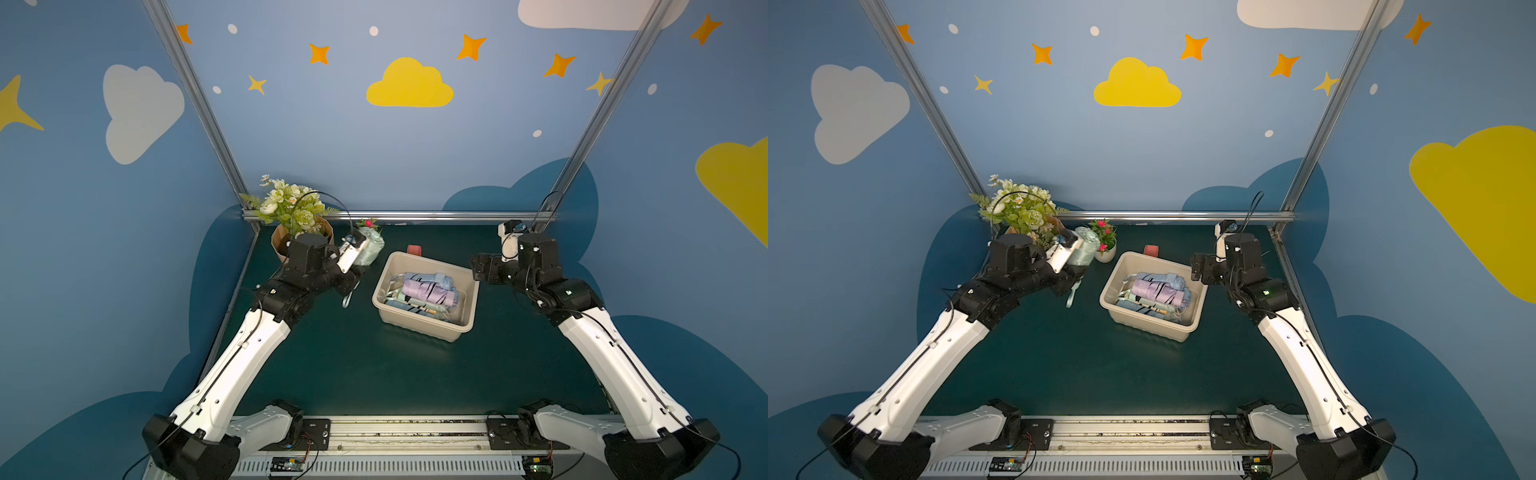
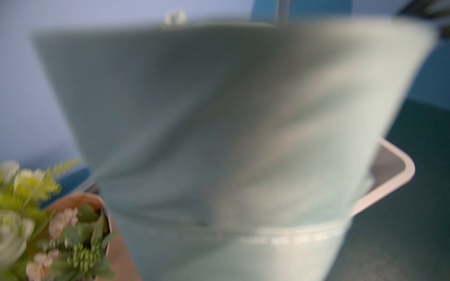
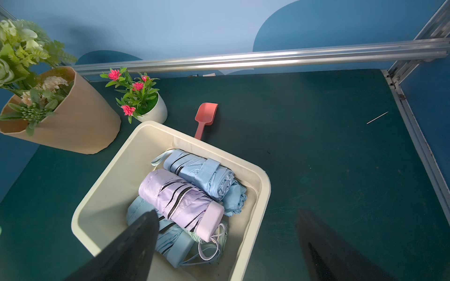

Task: Put the umbrella into the storage box
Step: Place the umbrella in the storage box.

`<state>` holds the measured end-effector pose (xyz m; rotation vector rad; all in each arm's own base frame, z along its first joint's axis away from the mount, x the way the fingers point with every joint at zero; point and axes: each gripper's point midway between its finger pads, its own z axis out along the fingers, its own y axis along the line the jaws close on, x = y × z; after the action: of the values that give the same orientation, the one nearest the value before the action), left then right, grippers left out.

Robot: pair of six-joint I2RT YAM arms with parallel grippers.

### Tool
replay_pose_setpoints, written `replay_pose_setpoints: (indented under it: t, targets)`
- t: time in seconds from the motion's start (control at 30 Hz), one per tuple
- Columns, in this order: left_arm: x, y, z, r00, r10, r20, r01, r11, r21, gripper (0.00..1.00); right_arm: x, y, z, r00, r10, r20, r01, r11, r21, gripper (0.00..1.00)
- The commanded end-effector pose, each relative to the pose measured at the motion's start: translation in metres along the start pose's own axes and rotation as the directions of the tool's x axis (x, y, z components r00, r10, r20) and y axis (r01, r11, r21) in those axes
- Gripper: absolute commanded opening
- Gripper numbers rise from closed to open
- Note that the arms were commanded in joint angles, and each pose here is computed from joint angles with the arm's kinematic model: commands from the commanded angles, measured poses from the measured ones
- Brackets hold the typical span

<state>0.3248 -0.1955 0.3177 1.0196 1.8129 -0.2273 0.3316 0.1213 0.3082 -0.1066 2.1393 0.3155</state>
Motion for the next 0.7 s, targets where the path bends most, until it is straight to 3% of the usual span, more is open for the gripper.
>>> replay_pose_setpoints:
  t: [0.0, 0.17, 0.3, 0.47, 0.57, 0.67]
  targets:
    - [-0.012, -0.026, 0.016, 0.918, 0.395, 0.015, -0.394, 0.912, 0.116, 0.30, 0.004, -0.011, -0.011, 1.000, 0.019, 0.008, -0.019, 0.999, 0.030, 0.95]
    - [-0.018, -0.064, 0.054, 0.804, 0.592, 0.049, -0.585, 0.774, 0.243, 0.24, 0.013, -0.025, -0.022, 0.999, 0.034, -0.001, -0.034, 0.997, 0.067, 0.95]
    - [-0.020, -0.096, 0.083, 0.734, 0.675, 0.078, -0.662, 0.685, 0.303, 0.21, 0.017, -0.033, -0.031, 0.999, 0.045, 0.006, -0.046, 0.995, 0.090, 0.95]
    - [-0.002, -0.129, 0.124, 0.629, 0.776, 0.054, -0.736, 0.571, 0.362, 0.19, 0.023, -0.040, -0.040, 0.999, 0.052, 0.006, -0.052, 0.993, 0.107, 0.95]
    - [0.011, -0.139, 0.140, 0.611, 0.792, 0.023, -0.731, 0.553, 0.400, 0.20, 0.026, -0.042, -0.042, 0.998, 0.058, 0.006, -0.058, 0.992, 0.112, 0.95]
    - [0.020, -0.142, 0.151, 0.609, 0.792, -0.026, -0.711, 0.561, 0.424, 0.33, 0.028, -0.043, -0.043, 0.998, 0.066, 0.006, -0.066, 0.992, 0.111, 0.95]
